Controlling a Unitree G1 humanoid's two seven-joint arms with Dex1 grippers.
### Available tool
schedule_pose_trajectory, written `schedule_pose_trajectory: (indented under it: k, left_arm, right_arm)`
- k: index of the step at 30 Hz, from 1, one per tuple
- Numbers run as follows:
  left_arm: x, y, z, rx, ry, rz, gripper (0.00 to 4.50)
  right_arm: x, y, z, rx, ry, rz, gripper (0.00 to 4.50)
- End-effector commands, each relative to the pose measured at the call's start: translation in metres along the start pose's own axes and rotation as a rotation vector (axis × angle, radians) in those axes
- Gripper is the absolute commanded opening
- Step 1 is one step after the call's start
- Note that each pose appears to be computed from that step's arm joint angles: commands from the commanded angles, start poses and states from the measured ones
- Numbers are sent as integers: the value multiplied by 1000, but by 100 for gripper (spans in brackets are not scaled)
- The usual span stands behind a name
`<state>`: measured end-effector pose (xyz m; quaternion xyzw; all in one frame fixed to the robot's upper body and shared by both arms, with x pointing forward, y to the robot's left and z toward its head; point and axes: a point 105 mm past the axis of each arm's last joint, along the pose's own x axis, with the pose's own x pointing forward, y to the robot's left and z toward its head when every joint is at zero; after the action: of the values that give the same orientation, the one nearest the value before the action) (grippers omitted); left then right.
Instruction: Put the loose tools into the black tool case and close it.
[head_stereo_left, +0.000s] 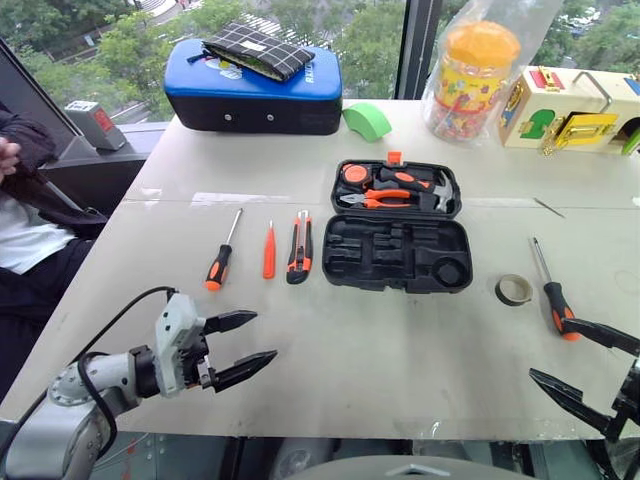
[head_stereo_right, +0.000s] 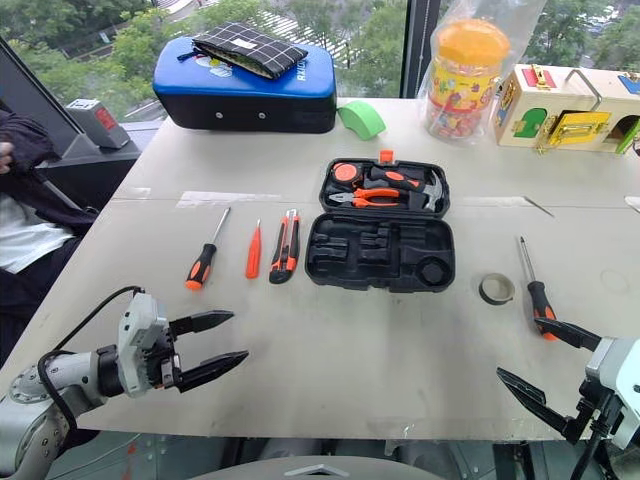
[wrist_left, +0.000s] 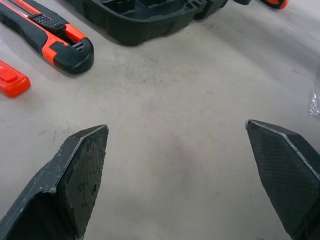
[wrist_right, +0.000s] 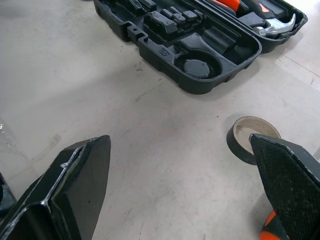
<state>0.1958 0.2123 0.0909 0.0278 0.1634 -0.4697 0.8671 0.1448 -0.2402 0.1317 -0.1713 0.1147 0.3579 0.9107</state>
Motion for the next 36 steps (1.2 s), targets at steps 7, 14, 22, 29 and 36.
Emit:
schedule_pose_trajectory:
  k: [7, 14, 22, 29, 36]
  left_arm:
    - [5, 57, 19, -86, -130, 641, 448]
    - [10, 90, 44, -60, -80, 933, 448]
    - [10, 120, 21, -59, 111, 911, 424]
    - [10, 125, 11, -43, 173, 830, 130]
    - [33, 97, 77, 180, -73, 509, 82]
  right_arm:
    - [34, 2, 38, -46, -213, 59, 450]
    - [53, 13, 78, -110, -314, 188, 450]
    - [61, 15, 84, -119, -333, 205, 450]
    - [59, 21, 79, -118, -328, 206, 450]
    - [54, 25, 79, -113, -328, 204, 450]
